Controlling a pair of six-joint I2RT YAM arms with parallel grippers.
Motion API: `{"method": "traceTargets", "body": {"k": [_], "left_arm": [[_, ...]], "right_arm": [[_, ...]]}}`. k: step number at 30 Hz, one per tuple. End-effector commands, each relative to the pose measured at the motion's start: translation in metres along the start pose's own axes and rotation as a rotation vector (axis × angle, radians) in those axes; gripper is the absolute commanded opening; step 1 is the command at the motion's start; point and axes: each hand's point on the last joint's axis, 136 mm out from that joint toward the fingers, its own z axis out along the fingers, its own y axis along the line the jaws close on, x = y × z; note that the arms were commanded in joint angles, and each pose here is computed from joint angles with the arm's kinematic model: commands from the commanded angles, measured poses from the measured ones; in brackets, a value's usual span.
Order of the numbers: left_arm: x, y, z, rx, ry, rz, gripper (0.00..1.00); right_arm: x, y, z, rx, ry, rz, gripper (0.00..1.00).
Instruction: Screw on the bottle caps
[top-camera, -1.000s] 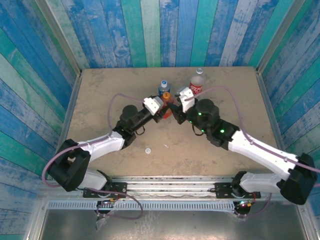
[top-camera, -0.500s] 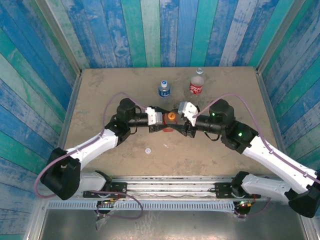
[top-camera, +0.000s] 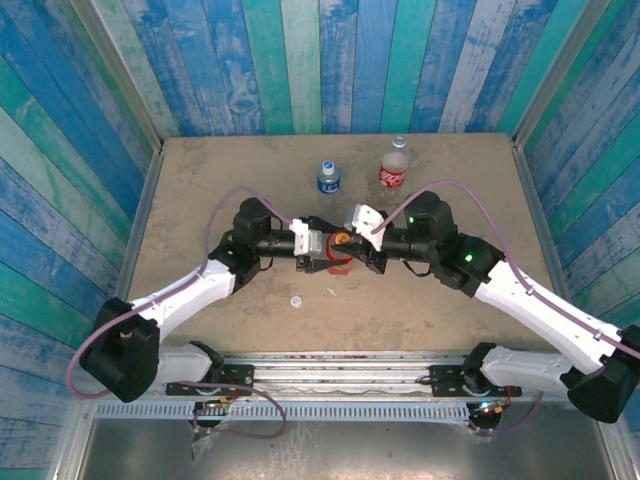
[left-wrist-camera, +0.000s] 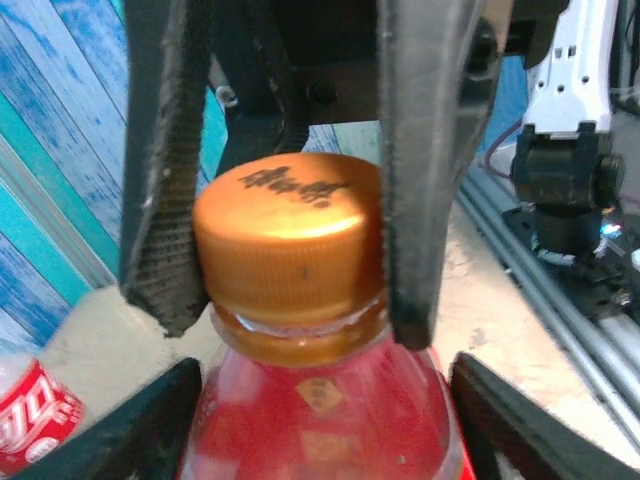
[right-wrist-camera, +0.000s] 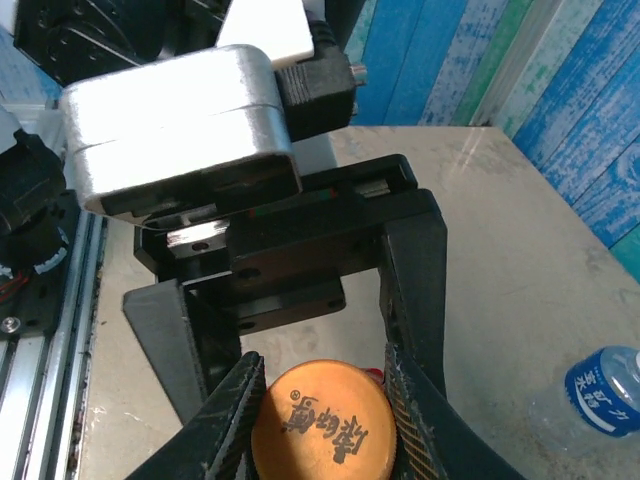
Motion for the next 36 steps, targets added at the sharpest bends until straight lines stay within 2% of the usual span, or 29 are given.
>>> {"method": "traceTargets", "body": {"k": [1, 6, 11, 13, 14, 15, 16, 18, 21, 22, 26, 28, 31, 36], "left_arm": [[-0.030, 0.004, -0.008, -0.059, -0.079, 0.067, 0.79], [-0.032, 0.006, -0.008, -0.071, -0.083, 0.049, 0.77], [-0.033, 0.007, -0.008, -0.068, -0.089, 0.044, 0.65], [-0.033, 0.006, -0.008, -0.067, -0.086, 0.043, 0.66], [-0.032, 0.006, -0.008, -0.066, -0.085, 0.041, 0.71], [-0.031, 0.006, -0.007, -0.065, -0.083, 0.040, 0.72], [-0.031, 0.007, -0.007, -0.064, -0.082, 0.038, 0.70], [-0.031, 0.006, -0.007, -0.053, -0.080, 0.038, 0.57], [-0.030, 0.006, -0.006, -0.053, -0.075, 0.043, 0.53], [-0.029, 0.006, -0.006, -0.055, -0.071, 0.047, 0.52], [-0.025, 0.007, -0.007, -0.070, -0.044, 0.072, 0.52], [-0.017, 0.009, -0.008, -0.088, -0.008, 0.088, 0.52], [-0.004, 0.011, -0.008, -0.111, 0.052, 0.126, 0.52], [0.015, 0.009, -0.010, -0.098, 0.154, 0.180, 0.52]], "right_arm": [[-0.020, -0.005, -0.008, 0.034, -0.097, 0.021, 0.09], [-0.034, -0.006, -0.017, 0.028, -0.217, 0.069, 0.10], [-0.038, -0.004, -0.018, 0.001, -0.274, 0.103, 0.10], [-0.040, -0.005, -0.021, 0.012, -0.293, 0.106, 0.10], [-0.041, -0.005, -0.022, 0.011, -0.304, 0.110, 0.10], [-0.042, -0.004, -0.024, 0.004, -0.312, 0.111, 0.10], [-0.043, -0.002, -0.025, -0.007, -0.316, 0.112, 0.10], [-0.044, 0.000, -0.026, -0.024, -0.317, 0.112, 0.12], [-0.042, 0.002, -0.028, -0.024, -0.308, 0.113, 0.15], [-0.041, 0.001, -0.029, -0.018, -0.303, 0.112, 0.19], [-0.032, 0.003, -0.033, -0.001, -0.243, 0.078, 0.56], [-0.026, 0.006, -0.037, 0.000, -0.196, 0.028, 0.66], [-0.012, 0.010, -0.042, -0.003, -0.088, -0.053, 0.71], [0.018, 0.012, -0.040, -0.012, 0.201, -0.222, 0.65]]}}
